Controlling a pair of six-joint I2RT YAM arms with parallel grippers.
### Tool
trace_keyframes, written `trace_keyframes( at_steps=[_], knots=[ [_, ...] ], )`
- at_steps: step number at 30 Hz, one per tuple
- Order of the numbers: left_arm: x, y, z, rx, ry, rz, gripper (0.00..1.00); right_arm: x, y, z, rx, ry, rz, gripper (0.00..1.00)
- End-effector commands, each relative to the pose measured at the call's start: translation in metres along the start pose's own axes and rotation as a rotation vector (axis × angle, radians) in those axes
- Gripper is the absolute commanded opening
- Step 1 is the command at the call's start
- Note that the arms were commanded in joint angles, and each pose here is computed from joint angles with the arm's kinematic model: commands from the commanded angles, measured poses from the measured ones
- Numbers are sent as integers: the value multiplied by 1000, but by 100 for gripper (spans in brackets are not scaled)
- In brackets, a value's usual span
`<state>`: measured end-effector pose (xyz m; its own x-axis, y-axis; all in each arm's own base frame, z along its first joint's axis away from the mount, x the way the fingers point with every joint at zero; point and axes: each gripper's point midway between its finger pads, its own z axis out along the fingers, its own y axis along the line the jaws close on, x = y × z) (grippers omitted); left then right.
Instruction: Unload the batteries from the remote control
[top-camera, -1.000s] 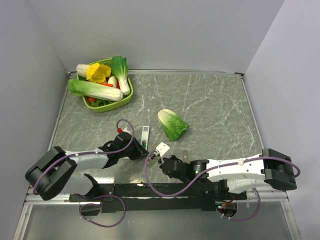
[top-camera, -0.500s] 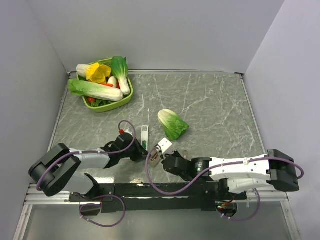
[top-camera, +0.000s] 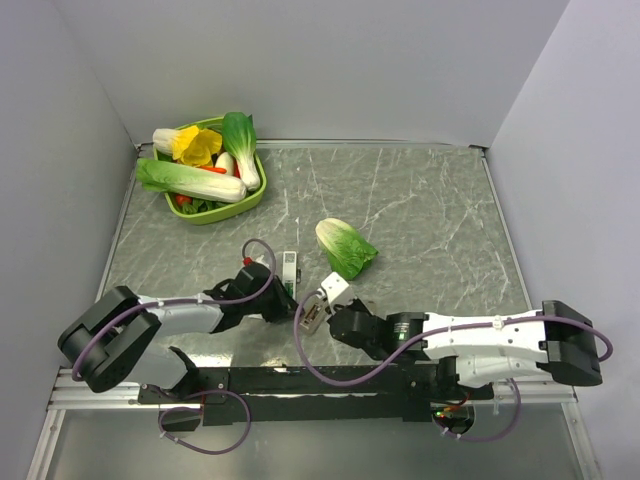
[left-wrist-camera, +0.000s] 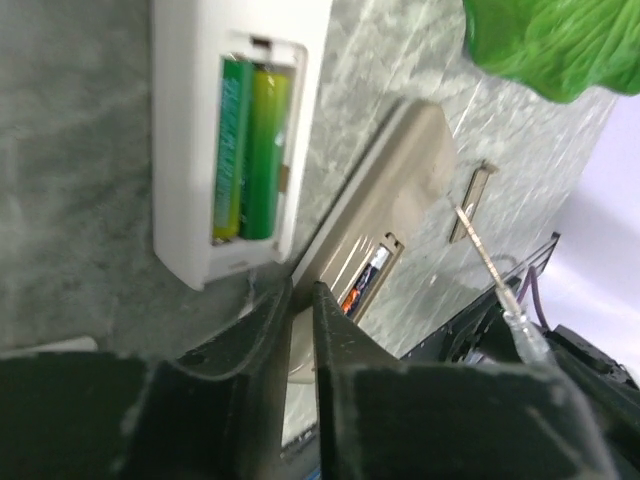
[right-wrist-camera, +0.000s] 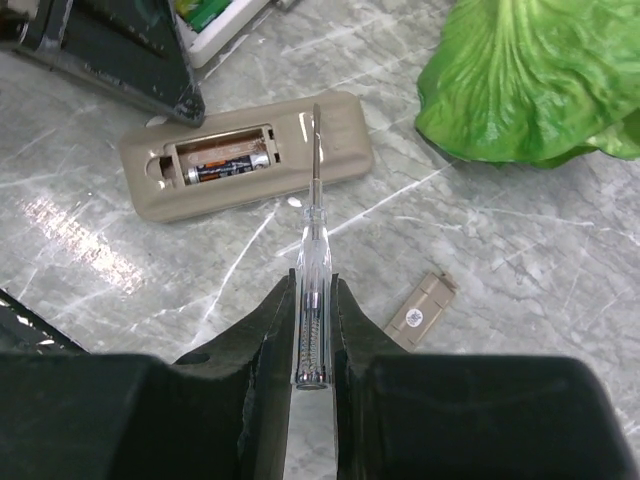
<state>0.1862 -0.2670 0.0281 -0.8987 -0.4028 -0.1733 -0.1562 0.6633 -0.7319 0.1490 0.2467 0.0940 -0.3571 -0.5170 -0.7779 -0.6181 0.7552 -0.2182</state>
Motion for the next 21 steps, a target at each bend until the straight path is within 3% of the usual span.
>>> trace_keyframes(
  at_steps=[1, 9, 13, 21],
  knots=[
    [6, -12, -5, -19, 53, 57, 23, -20, 1, -13, -49, -5, 24, 0],
    [13, -12, -7, 35, 64, 37, 29, -33, 2, -37, -218, 31, -85, 0],
    [21, -18, -6, 85, 104, 53, 39, -37, -7, -42, -296, 71, -133, 0],
    [25, -18, 4, 87, 126, 79, 36, -35, -9, -51, -419, 190, -335, 0]
  ],
)
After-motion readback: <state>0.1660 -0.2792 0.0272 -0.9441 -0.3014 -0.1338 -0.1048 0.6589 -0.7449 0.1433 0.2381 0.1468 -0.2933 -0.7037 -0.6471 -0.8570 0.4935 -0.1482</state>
